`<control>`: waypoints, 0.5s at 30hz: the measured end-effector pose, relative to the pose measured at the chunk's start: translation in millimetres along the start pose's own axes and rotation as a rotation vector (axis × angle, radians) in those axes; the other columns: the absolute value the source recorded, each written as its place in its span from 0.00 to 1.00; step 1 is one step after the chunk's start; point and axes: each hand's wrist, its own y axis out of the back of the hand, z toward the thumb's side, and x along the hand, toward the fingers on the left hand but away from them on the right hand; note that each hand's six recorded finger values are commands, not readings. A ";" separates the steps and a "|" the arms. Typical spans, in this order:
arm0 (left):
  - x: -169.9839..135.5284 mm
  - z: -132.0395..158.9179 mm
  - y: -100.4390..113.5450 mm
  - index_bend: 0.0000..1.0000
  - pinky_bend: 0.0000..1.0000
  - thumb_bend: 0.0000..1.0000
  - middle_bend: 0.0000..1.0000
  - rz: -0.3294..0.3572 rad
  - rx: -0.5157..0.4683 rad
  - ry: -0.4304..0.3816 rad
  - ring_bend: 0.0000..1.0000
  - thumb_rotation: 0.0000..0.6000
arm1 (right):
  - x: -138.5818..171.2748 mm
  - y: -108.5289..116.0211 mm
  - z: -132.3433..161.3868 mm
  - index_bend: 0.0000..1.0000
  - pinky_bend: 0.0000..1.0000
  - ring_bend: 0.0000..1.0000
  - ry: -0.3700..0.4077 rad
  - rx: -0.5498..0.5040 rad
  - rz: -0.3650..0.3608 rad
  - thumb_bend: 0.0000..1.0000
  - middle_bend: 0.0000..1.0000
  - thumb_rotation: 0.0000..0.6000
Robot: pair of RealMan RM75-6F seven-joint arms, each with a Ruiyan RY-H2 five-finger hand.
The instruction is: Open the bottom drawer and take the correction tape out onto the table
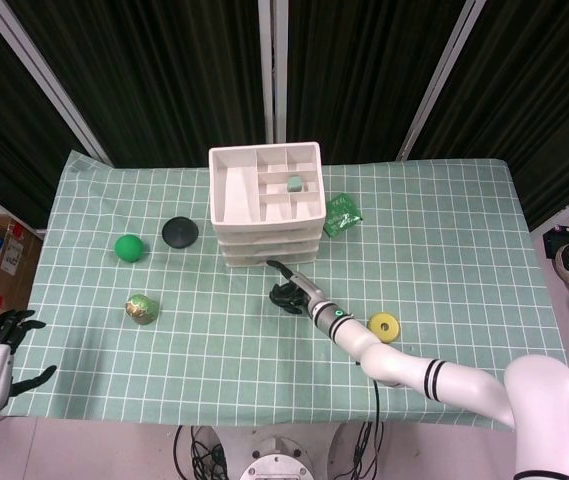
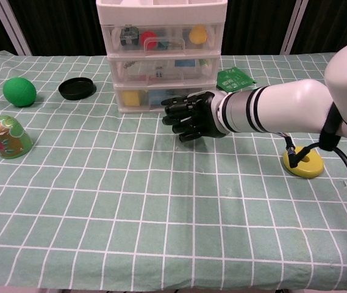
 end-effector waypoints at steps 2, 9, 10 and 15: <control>0.0 -0.2 0.4 0.33 0.19 0.00 0.22 0.002 0.000 0.000 0.15 1.00 | -2.6 -0.1 0.2 0.00 1.00 0.93 -0.002 0.001 -0.001 0.78 0.84 1.00; -2.0 -2.4 0.5 0.33 0.19 0.00 0.22 -0.001 0.000 0.009 0.15 1.00 | -13.5 -2.1 0.8 0.00 1.00 0.94 -0.006 0.017 -0.004 0.78 0.84 1.00; -2.3 -2.6 0.4 0.33 0.19 0.00 0.22 -0.001 0.001 0.011 0.15 1.00 | -15.1 -2.7 0.8 0.00 1.00 0.94 -0.006 0.019 -0.004 0.78 0.84 1.00; -4.0 -3.3 -0.2 0.33 0.19 0.00 0.22 -0.001 -0.005 0.017 0.15 1.00 | -21.5 -4.7 0.9 0.07 1.00 0.94 -0.005 0.028 -0.006 0.78 0.84 1.00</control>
